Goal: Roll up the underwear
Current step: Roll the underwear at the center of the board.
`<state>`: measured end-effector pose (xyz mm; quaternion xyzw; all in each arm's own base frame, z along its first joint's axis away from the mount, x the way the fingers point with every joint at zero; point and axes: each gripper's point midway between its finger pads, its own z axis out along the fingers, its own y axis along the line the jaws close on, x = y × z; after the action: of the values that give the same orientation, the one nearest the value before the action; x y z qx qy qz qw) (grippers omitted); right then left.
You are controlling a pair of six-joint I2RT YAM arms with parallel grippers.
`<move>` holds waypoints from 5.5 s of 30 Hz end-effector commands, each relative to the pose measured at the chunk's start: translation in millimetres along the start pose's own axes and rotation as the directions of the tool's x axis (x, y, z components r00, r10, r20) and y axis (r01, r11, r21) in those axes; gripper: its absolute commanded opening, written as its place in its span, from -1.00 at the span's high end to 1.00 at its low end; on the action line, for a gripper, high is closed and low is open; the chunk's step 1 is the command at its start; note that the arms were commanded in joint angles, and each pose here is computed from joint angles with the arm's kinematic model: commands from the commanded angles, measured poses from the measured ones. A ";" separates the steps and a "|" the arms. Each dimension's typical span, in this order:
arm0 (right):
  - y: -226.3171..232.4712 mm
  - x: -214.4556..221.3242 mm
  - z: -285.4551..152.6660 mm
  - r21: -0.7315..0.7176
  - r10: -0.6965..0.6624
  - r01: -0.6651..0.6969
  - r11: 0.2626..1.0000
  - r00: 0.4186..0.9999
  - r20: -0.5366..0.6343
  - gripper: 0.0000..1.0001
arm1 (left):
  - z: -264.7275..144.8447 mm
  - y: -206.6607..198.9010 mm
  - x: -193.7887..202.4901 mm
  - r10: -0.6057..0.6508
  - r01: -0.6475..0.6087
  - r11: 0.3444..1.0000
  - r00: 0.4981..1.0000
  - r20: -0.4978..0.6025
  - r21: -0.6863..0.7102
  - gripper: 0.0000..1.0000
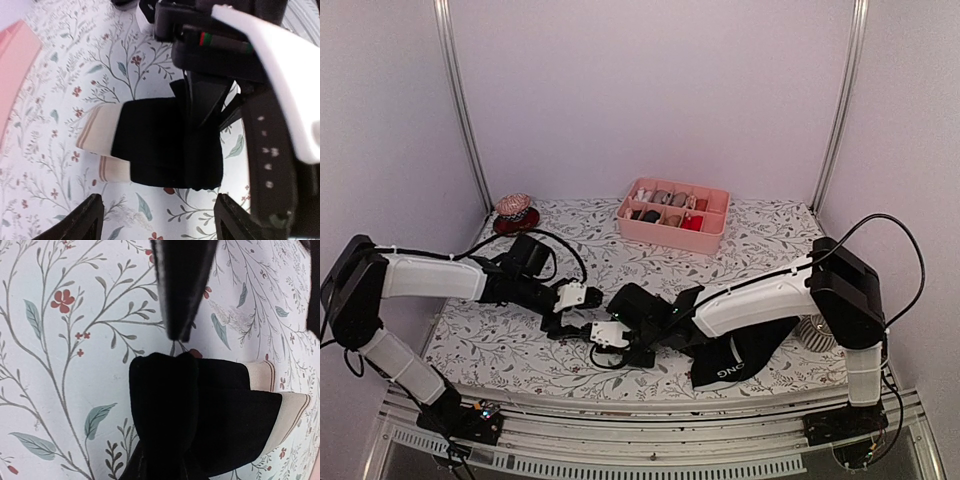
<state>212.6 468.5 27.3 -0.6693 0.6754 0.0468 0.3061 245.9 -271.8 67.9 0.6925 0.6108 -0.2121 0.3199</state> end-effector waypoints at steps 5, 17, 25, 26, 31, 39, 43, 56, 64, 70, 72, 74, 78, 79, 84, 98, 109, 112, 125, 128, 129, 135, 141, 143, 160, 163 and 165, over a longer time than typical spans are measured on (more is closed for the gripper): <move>25.3 12.2 -0.9 -0.299 0.183 -0.209 0.931 0.977 -0.114 0.81 | -18.7 -16.7 -4.7 0.408 -0.382 0.900 0.908 0.092 -0.211 -0.49; 28.8 8.3 -2.9 -0.518 0.363 -0.402 0.755 0.914 -0.182 0.81 | 5.4 -46.3 2.2 0.517 -0.499 0.838 0.856 0.025 -0.222 -0.41; 31.0 -2.0 -15.5 -0.620 0.426 -0.444 0.647 0.885 -0.188 0.80 | 30.4 -55.6 8.2 0.552 -0.553 0.799 0.831 -0.076 -0.237 -0.36; 30.9 -2.2 -15.8 -0.623 0.429 -0.447 0.642 0.883 -0.191 0.80 | 32.0 -54.9 8.9 0.549 -0.552 0.799 0.831 -0.086 -0.238 -0.34; 31.5 -2.8 -14.9 -0.633 0.440 -0.461 0.622 0.875 -0.204 0.78 | 34.4 -55.2 8.6 0.554 -0.559 0.787 0.826 -0.100 -0.260 -0.32; 23.7 -6.1 -14.2 -0.640 0.478 -0.487 0.594 0.854 -0.206 0.76 | 40.0 -67.3 11.2 0.578 -0.585 0.780 0.810 -0.103 -0.224 -0.21; 24.2 -5.9 -12.2 -0.641 0.481 -0.491 0.591 0.852 -0.210 0.74 | 45.0 -69.7 15.9 0.585 -0.599 0.774 0.801 -0.129 -0.207 -0.13; 12.7 1.3 -7.2 -0.579 0.482 -0.507 0.639 0.850 -0.213 0.53 | 54.8 -80.0 27.9 0.581 -0.606 0.787 0.791 -0.193 -0.113 0.97; -11.8 -1.8 -41.2 -0.485 0.478 -0.476 0.733 0.869 -0.130 -0.02 | 61.4 -92.1 42.8 0.492 -0.492 0.868 0.836 -0.243 0.067 1.00; -24.7 6.7 -82.2 -0.359 0.458 -0.431 0.828 0.889 -0.011 -0.38 | 62.5 -94.7 39.2 0.418 -0.394 0.908 0.877 -0.237 0.143 0.99; -23.8 13.4 -91.0 -0.297 0.435 -0.409 0.863 0.900 0.023 -0.45 | 61.3 -94.4 36.6 0.379 -0.347 0.923 0.895 -0.235 0.169 0.98; -14.2 24.4 -99.7 -0.220 0.387 -0.369 0.903 0.921 0.044 -0.50 | 60.0 -94.3 30.9 0.340 -0.296 0.933 0.912 -0.230 0.204 0.98; -10.9 37.3 -109.8 -0.039 0.271 -0.269 0.962 0.957 0.101 -0.58 | 58.2 -92.7 23.5 0.274 -0.219 0.945 0.936 -0.220 0.245 0.98; -11.7 39.8 -111.3 -0.003 0.251 -0.252 0.968 0.961 0.117 -0.59 | 57.4 -91.9 22.3 0.257 -0.200 0.947 0.942 -0.218 0.253 0.98; -11.6 44.7 -111.8 0.135 0.116 -0.143 0.980 0.975 0.191 -0.59 | 54.1 -87.1 20.0 0.169 -0.099 0.948 0.962 -0.214 0.303 0.97; 21.4 3.5 -52.6 0.298 -0.258 0.224 0.928 0.963 0.078 -0.38 | 54.6 -69.4 16.0 -0.054 0.143 0.894 0.975 -0.215 0.425 0.95; 7.0 16.9 -34.8 0.393 -0.262 0.232 0.890 0.965 0.023 -0.20 | 59.0 -64.5 22.7 -0.167 0.269 0.826 0.956 -0.241 0.495 0.95; 8.5 22.7 -27.1 0.389 -0.268 0.247 0.887 0.963 -0.001 -0.16 | 60.2 -59.5 24.2 -0.188 0.291 0.818 0.951 -0.247 0.496 0.95; 0.8 32.0 -19.5 0.375 -0.232 0.221 0.900 0.973 -0.017 0.44 | 57.4 -56.3 23.4 -0.208 0.303 0.803 0.950 -0.234 0.513 0.88; 5.5 32.9 -15.8 0.348 -0.231 0.224 0.910 0.973 -0.021 0.69 | 57.1 -56.1 23.3 -0.206 0.301 0.804 0.950 -0.234 0.513 0.76; 6.7 32.6 -14.9 0.338 -0.227 0.219 0.915 0.974 -0.017 0.86 | 56.9 -55.5 22.8 -0.205 0.299 0.806 0.951 -0.233 0.511 0.68; 15.8 26.8 -13.0 0.244 -0.184 0.176 0.953 0.983 0.009 0.92 | 52.9 -44.3 20.3 -0.190 0.271 0.848 0.958 -0.216 0.455 0.11; 20.5 31.4 -5.6 0.121 -0.086 0.087 0.989 0.996 -0.014 0.92 | 29.2 -8.0 2.2 -0.133 0.156 0.954 0.986 -0.103 0.257 -0.61; 24.1 33.1 -3.1 0.056 -0.047 0.048 0.997 0.999 -0.018 0.92 | 18.6 3.9 -4.7 -0.106 0.114 0.979 0.993 -0.057 0.169 -0.78; 14.9 18.9 -12.2 -0.386 0.348 -0.363 0.848 0.931 -0.110 0.85 | -11.6 0.0 -7.3 0.277 -0.261 0.947 0.959 0.061 -0.187 -0.60; 15.6 16.2 -14.5 -0.451 0.402 -0.418 0.789 0.905 -0.137 0.85 | -9.5 -11.7 -7.8 0.343 -0.323 0.923 0.937 0.062 -0.210 -0.56; 16.6 13.0 -17.2 -0.493 0.431 -0.445 0.748 0.890 -0.150 0.85 | -6.6 -17.5 -8.7 0.398 -0.375 0.892 0.916 0.045 -0.254 -0.51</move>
<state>217.4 459.5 40.6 -0.5810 0.7579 0.2290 0.1886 231.5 -263.0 66.6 0.7292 0.5264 -0.1471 0.4117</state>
